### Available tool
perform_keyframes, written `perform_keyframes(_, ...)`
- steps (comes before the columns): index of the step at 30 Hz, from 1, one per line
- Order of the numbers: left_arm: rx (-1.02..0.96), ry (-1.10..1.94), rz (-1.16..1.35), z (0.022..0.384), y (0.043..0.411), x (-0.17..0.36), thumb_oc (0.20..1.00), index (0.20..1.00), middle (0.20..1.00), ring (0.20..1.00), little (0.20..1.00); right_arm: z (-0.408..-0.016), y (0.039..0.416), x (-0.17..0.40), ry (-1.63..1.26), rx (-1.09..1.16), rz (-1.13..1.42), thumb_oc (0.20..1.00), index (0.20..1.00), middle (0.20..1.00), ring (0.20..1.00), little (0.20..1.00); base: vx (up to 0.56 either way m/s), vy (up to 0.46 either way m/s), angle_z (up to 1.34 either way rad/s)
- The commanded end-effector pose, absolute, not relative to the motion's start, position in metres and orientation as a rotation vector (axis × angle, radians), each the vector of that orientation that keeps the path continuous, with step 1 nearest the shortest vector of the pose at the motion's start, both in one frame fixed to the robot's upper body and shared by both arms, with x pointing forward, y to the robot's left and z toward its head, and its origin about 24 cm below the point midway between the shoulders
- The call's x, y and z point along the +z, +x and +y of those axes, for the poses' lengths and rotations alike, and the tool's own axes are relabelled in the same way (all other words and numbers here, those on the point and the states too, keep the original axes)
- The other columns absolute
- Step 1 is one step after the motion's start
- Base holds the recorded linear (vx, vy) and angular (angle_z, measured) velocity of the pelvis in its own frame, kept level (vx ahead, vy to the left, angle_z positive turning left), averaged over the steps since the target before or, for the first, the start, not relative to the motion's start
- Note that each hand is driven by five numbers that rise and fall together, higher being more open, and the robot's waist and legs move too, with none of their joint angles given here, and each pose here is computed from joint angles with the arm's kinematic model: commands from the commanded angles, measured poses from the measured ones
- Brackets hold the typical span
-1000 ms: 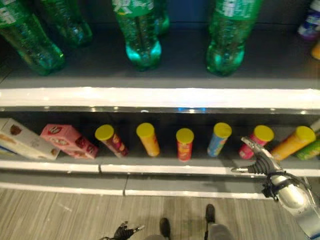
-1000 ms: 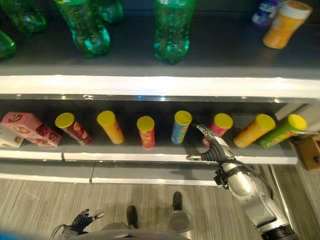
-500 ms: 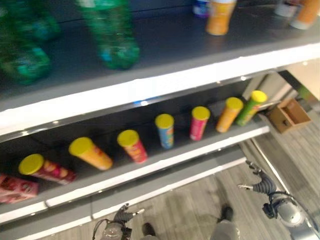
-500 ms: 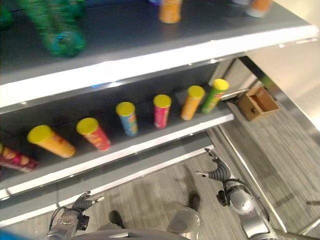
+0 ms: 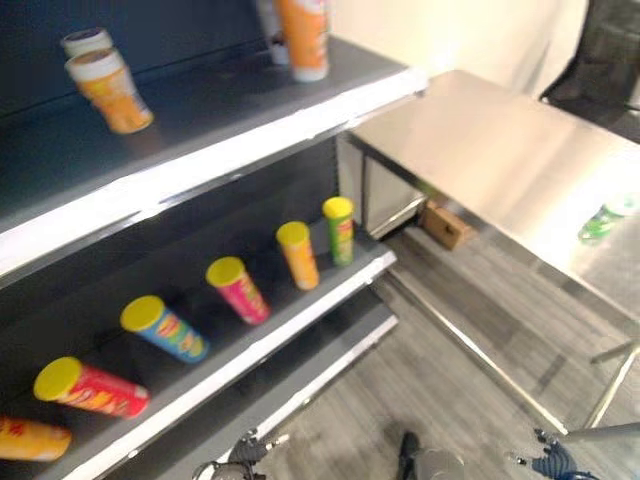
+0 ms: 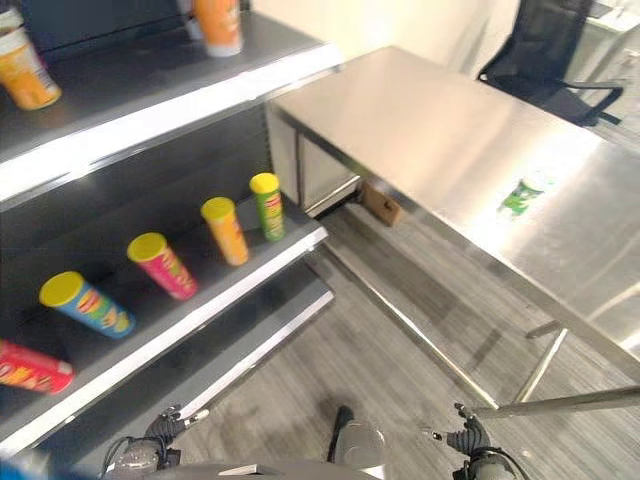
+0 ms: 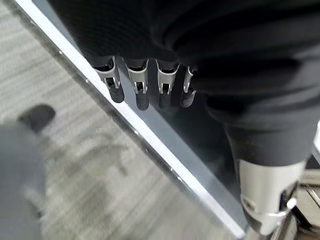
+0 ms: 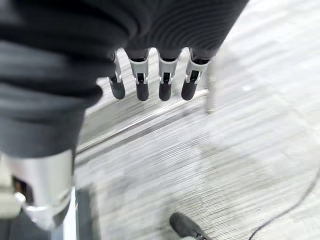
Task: Put the goods on the table back onto the shelves and tidy them up.
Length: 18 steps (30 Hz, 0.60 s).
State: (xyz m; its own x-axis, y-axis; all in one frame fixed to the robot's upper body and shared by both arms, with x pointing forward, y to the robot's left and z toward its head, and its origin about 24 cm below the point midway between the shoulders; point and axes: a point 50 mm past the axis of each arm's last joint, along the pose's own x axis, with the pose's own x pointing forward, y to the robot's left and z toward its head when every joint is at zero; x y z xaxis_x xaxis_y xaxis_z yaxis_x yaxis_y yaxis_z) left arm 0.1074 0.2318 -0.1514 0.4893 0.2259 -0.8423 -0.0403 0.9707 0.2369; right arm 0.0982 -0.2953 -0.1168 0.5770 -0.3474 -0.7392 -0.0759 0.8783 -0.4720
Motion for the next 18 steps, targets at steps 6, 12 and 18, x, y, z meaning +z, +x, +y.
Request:
perform_keyframes(6,0.179,0.193,0.940,0.239,0.134,-0.140,1.000,1.000,1.000,1.000,1.000,-0.289,0.113,-0.123,-0.422,-0.204,0.958,1.000,1.000,1.000,1.000,1.000,0.11,-0.117,-0.51)
perform_keyframes(12,0.205,0.180,0.973,0.242,0.127,-0.143,1.000,1.000,1.000,1.000,1.000,-0.291,0.118,-0.122,-0.433,-0.217,0.950,1.000,1.000,1.000,1.000,1.000,0.12,0.025,-0.71)
perform_keyframes(18,0.239,0.174,1.041,0.246,0.106,-0.150,1.000,1.000,1.000,1.000,1.000,-0.292,0.113,-0.125,-0.437,-0.217,0.985,1.000,1.000,1.000,1.000,1.000,0.17,0.148,-0.61)
